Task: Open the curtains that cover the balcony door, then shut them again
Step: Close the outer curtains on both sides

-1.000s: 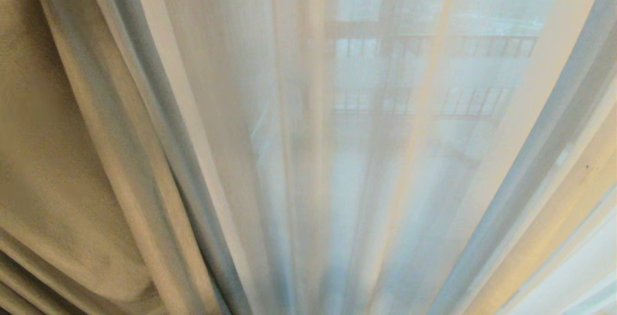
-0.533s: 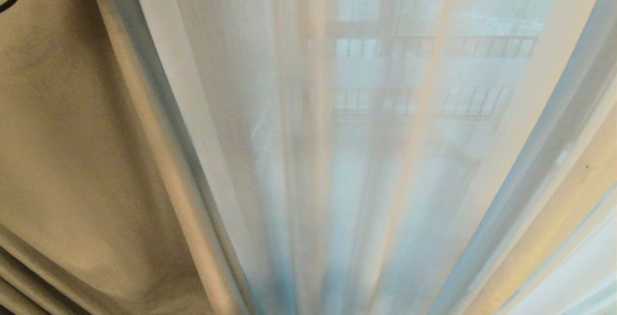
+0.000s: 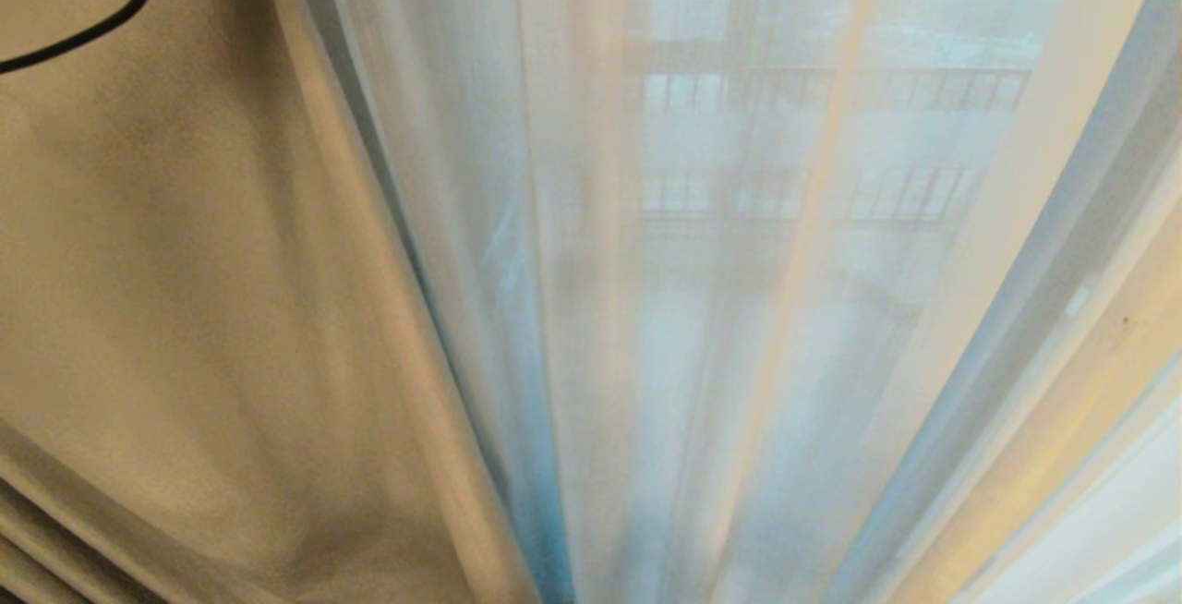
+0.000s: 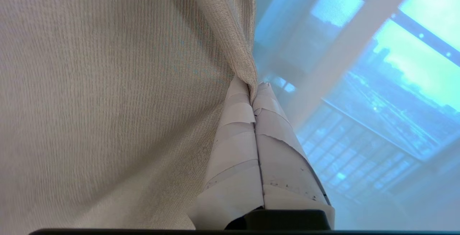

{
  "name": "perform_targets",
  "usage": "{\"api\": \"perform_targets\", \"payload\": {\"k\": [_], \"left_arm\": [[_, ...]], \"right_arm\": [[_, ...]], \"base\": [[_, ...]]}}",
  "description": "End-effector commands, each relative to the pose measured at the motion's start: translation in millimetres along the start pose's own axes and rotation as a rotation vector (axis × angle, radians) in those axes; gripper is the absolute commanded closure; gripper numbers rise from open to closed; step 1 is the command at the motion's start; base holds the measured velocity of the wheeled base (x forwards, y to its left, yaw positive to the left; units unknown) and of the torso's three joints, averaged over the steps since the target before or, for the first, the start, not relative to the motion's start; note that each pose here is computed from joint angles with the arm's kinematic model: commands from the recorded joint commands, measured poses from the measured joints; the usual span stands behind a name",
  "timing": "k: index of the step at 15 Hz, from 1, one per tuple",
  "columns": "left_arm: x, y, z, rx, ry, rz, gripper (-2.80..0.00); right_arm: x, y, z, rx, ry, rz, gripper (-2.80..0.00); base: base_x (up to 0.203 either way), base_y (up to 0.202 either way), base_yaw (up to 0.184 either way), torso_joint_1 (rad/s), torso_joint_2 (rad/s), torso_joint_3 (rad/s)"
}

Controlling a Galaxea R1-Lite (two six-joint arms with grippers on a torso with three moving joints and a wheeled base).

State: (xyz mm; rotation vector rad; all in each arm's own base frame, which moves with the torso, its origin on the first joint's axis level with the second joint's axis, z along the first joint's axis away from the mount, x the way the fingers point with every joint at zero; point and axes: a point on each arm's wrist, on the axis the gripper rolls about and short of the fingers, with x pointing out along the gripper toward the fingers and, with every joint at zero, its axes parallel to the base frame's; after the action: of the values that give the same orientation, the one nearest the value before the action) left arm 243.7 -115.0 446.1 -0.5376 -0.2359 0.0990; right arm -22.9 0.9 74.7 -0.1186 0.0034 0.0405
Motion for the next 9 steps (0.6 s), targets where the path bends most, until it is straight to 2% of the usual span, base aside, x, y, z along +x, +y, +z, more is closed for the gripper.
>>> {"api": "perform_targets", "payload": {"k": [1, 5, 9], "left_arm": [[-2.3, -9.5, -10.3, -0.004, 0.026, -0.015, 0.00], [-9.9, -23.8, -20.1, -0.015, 0.056, -0.058, 0.00], [-16.5, -37.6, -33.2, -0.020, 0.078, -0.067, 0.00]], "right_arm": [[0.1, 0.0, 0.0, -0.001, 0.002, 0.001, 0.00], [0.1, 0.0, 0.1, -0.001, 0.000, 0.001, 0.00], [0.1, 0.0, 0.1, -0.001, 0.000, 0.000, 0.00]], "base": [[0.000, 0.000, 0.000, 0.000, 0.00, 0.000], [0.000, 0.000, 0.000, 0.000, 0.00, 0.000], [0.000, 0.000, 0.000, 0.000, 0.00, 0.000]]}}
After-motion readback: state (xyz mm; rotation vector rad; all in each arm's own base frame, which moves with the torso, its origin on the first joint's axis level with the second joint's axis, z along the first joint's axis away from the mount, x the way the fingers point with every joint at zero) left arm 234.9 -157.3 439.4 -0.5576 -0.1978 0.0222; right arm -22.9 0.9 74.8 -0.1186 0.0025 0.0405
